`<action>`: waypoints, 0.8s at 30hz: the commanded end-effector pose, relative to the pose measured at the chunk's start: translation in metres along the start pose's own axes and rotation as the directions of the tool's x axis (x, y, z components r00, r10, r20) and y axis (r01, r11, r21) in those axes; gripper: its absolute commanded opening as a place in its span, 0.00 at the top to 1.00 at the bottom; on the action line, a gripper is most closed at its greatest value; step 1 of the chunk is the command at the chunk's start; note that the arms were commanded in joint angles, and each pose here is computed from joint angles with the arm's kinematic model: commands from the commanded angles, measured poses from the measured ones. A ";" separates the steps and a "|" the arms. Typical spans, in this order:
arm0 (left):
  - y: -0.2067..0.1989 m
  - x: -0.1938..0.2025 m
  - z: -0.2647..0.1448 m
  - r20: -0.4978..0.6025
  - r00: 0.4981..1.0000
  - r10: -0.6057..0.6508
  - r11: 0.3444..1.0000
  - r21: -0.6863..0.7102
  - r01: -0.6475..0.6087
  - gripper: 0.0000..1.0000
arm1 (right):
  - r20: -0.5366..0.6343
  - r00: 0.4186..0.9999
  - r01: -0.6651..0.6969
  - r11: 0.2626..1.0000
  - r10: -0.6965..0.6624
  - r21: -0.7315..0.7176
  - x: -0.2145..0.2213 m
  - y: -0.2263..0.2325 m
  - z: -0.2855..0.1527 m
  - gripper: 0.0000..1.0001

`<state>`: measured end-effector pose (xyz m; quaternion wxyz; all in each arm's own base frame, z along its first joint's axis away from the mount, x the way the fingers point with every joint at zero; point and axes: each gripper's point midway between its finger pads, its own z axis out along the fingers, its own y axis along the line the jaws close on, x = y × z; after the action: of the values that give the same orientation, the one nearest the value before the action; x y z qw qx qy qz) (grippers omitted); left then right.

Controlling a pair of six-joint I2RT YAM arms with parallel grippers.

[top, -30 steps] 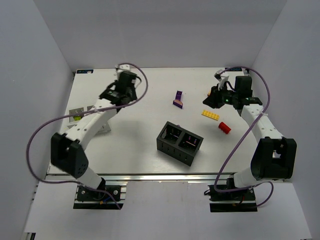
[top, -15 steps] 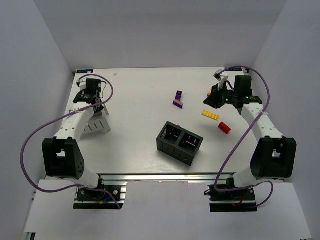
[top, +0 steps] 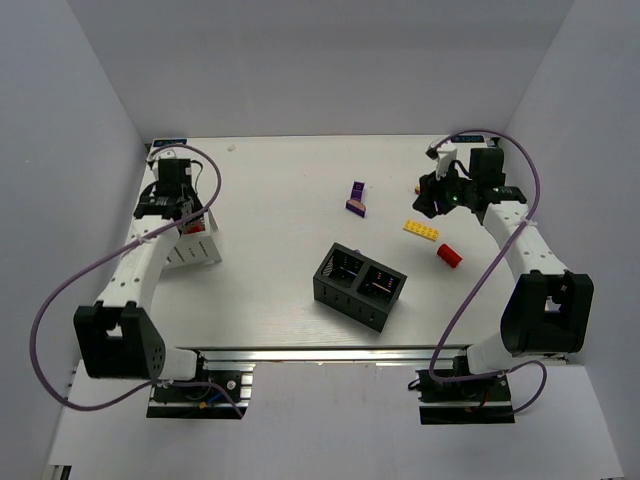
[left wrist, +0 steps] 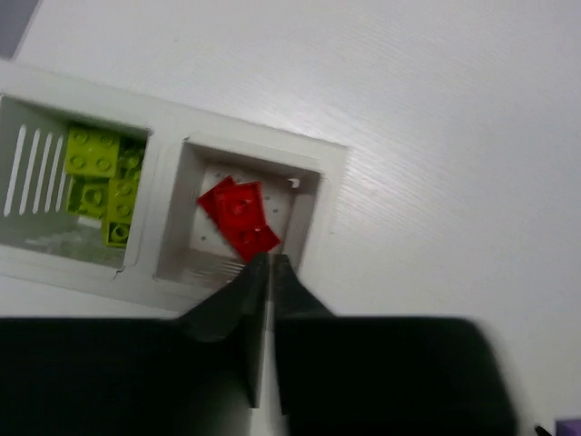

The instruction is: Sort the legos into containers by color

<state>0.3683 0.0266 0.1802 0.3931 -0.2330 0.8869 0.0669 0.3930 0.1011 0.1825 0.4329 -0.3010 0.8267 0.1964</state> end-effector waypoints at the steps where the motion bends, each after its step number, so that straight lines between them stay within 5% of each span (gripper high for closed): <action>1: -0.044 -0.032 -0.053 0.129 0.992 -0.001 0.954 0.299 -0.038 0.94 | -0.118 0.980 0.177 0.974 -0.161 0.139 0.006 -0.035 -0.016 0.48; 3: -0.074 -0.019 -0.080 0.145 0.989 0.030 0.850 0.517 -0.102 1.00 | -0.200 0.965 0.208 0.957 -0.168 0.200 0.015 -0.050 -0.027 0.64; 5: -0.118 -0.004 -0.121 0.179 0.981 0.072 0.608 0.772 -0.185 1.00 | -0.303 0.940 0.219 0.959 -0.158 0.181 0.037 -0.050 -0.035 0.68; 6: -0.130 0.013 -0.139 0.182 0.979 0.094 0.468 0.860 -0.205 0.84 | -0.358 0.925 0.194 0.969 -0.129 0.153 0.048 -0.045 -0.041 0.62; 8: -0.133 0.026 -0.145 0.182 0.977 0.108 0.403 0.890 -0.210 0.57 | -0.414 0.902 0.191 0.973 -0.120 0.133 0.058 -0.043 -0.049 0.43; 9: -0.130 0.040 -0.139 0.168 0.978 0.125 0.399 0.894 -0.204 0.45 | -0.434 0.893 0.187 0.974 -0.117 0.124 0.062 -0.041 -0.050 0.30; 11: -0.127 0.048 -0.137 0.212 0.968 0.138 0.399 0.882 -0.250 0.27 | -0.475 0.873 0.183 0.976 -0.107 0.116 0.077 -0.038 -0.053 0.23; 24: -0.113 0.047 -0.148 0.239 0.966 0.102 0.444 0.858 -0.259 0.23 | -0.626 0.778 0.105 0.993 -0.048 0.055 0.154 -0.039 -0.022 0.26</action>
<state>0.2989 -0.1343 0.2526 0.5084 0.0964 0.7854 -0.3397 0.3395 0.0132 0.0775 0.1763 -0.3567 0.9167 0.0365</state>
